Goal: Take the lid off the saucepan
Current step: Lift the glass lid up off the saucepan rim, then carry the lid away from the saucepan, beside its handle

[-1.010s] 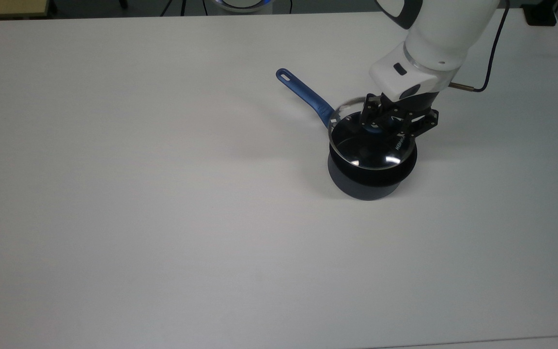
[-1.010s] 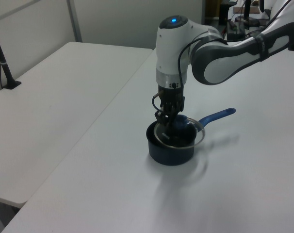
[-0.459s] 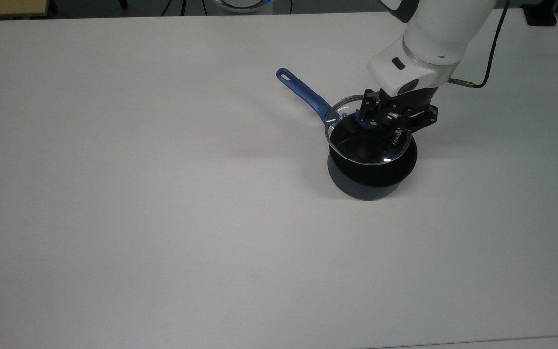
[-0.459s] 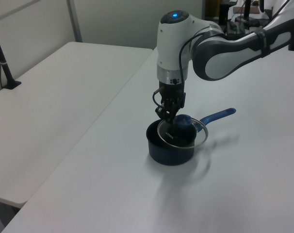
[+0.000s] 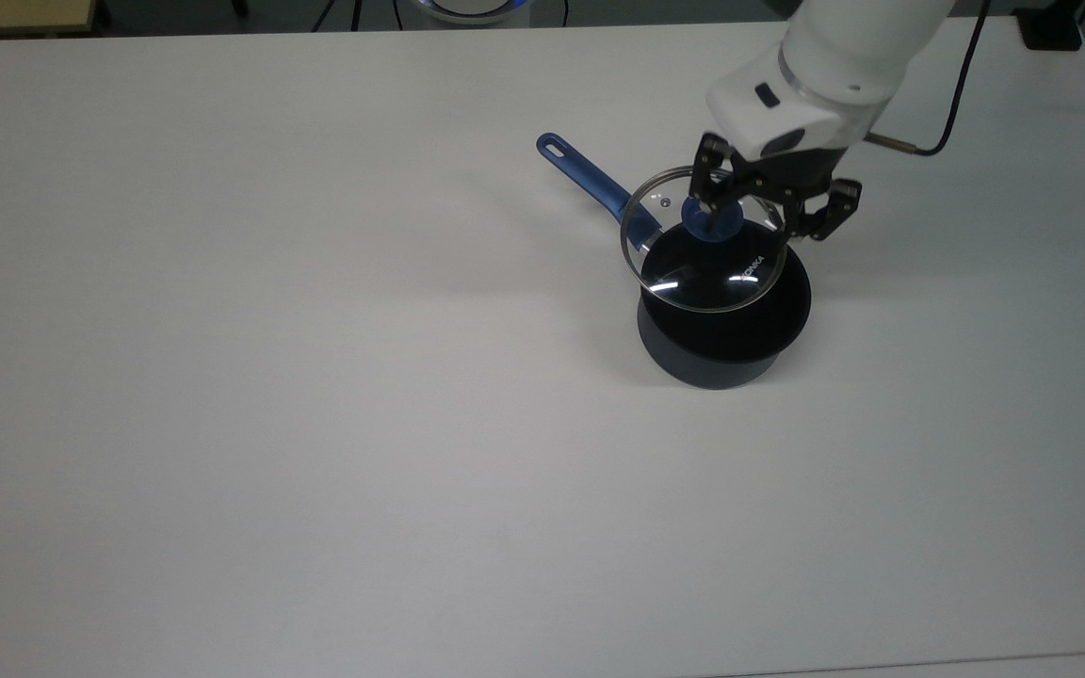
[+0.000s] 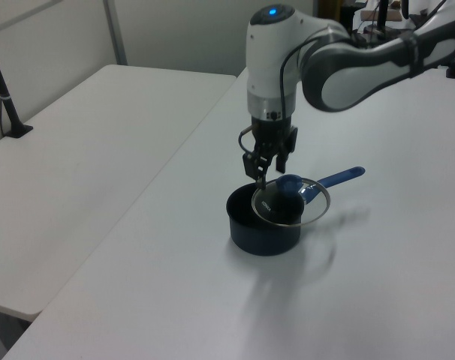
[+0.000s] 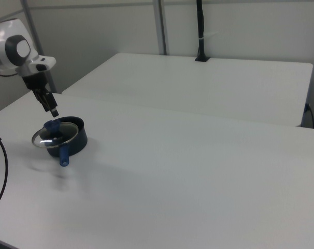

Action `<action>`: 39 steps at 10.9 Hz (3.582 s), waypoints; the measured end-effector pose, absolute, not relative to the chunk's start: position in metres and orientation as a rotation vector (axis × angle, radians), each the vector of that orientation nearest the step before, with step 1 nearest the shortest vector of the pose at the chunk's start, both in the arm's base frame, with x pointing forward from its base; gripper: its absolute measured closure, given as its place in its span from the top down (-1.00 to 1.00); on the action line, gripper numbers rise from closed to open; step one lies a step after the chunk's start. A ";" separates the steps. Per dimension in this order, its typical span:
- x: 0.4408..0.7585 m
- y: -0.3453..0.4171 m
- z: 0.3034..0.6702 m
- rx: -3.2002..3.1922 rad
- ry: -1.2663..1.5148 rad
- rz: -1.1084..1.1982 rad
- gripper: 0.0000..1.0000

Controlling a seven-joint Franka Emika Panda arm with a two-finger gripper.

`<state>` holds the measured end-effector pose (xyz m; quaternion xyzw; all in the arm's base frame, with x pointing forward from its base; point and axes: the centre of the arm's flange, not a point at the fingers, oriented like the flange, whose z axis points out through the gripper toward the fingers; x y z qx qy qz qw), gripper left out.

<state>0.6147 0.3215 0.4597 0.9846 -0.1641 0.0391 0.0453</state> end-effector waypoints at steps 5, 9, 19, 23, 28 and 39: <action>0.604 0.314 0.474 2.926 -0.625 0.103 1.00; 0.595 0.317 0.476 2.816 -1.000 0.108 1.00; 0.585 0.326 0.437 2.746 -1.167 0.081 1.00; 0.592 0.320 0.424 2.723 -1.191 0.077 1.00; 0.599 0.318 0.412 2.719 -1.186 0.105 0.68; 0.604 0.306 0.431 2.769 -1.116 0.134 -0.02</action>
